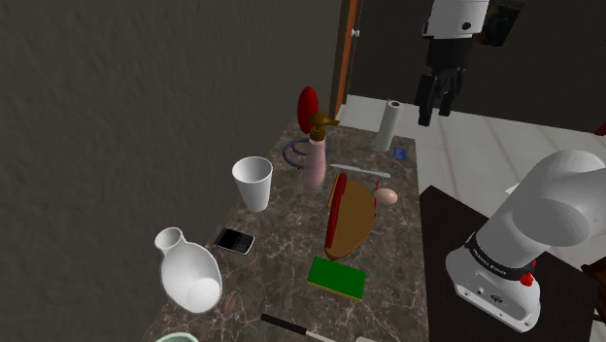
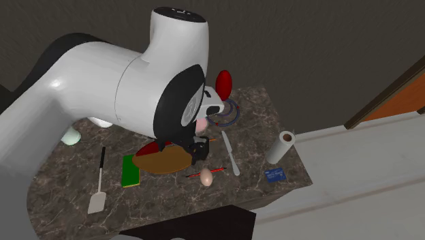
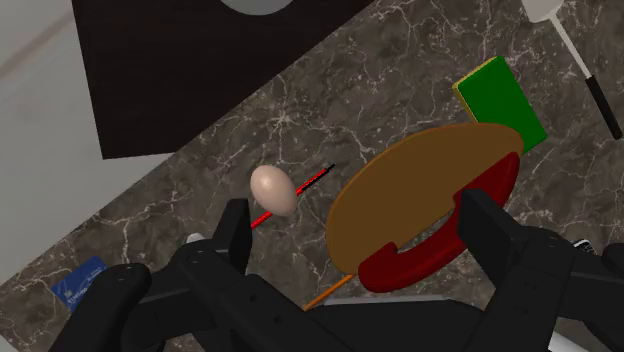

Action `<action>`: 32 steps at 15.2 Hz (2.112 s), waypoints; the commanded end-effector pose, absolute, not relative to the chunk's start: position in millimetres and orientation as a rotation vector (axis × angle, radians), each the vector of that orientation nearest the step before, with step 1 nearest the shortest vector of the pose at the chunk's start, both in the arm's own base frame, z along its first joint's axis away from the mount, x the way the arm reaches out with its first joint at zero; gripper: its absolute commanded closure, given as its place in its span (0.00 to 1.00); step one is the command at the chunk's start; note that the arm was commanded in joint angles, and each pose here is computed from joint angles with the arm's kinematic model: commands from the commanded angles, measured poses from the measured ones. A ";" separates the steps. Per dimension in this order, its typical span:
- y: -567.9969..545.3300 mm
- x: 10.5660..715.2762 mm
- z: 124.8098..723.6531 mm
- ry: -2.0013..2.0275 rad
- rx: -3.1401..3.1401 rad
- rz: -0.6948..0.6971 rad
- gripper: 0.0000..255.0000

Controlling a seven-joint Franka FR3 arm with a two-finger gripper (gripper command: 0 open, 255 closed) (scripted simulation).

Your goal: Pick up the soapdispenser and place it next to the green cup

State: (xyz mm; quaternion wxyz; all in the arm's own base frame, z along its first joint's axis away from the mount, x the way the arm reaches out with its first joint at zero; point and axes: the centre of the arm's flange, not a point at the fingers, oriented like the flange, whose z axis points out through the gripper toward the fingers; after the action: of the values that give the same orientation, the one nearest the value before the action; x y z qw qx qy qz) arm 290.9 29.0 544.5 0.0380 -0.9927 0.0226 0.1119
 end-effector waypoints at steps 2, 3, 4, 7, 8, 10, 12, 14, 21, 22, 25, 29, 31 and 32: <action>32.9 302.0 541.4 0.063 -3.050 0.332 0.00; 36.9 313.2 538.4 0.056 -3.055 0.320 0.00; 40.9 324.4 535.4 0.049 -3.060 0.308 0.00; 53.1 357.9 527.0 0.028 -3.074 0.272 0.00; 57.3 369.1 524.4 0.021 -3.078 0.260 0.00; 65.7 391.5 519.3 0.007 -3.087 0.236 0.00; 74.3 413.8 514.6 -0.007 -3.095 0.212 0.00; 83.1 436.2 510.2 -0.021 -3.103 0.188 0.00; 115.4 514.4 497.1 -0.070 -3.130 0.102 0.00; 120.2 525.5 495.5 -0.077 -3.134 0.090 0.00; 125.2 536.9 488.6 -0.085 -3.137 0.077 0.00; 125.2 535.9 467.5 -0.085 -3.137 0.077 0.00; 125.3 535.2 454.0 -0.085 -3.137 0.077 0.00; 125.2 535.1 454.0 -0.085 -3.137 0.077 0.00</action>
State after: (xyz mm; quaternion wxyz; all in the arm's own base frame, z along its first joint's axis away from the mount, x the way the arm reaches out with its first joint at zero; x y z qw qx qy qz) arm 536.0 126.1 458.2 0.0010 -0.9993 -0.0269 0.0248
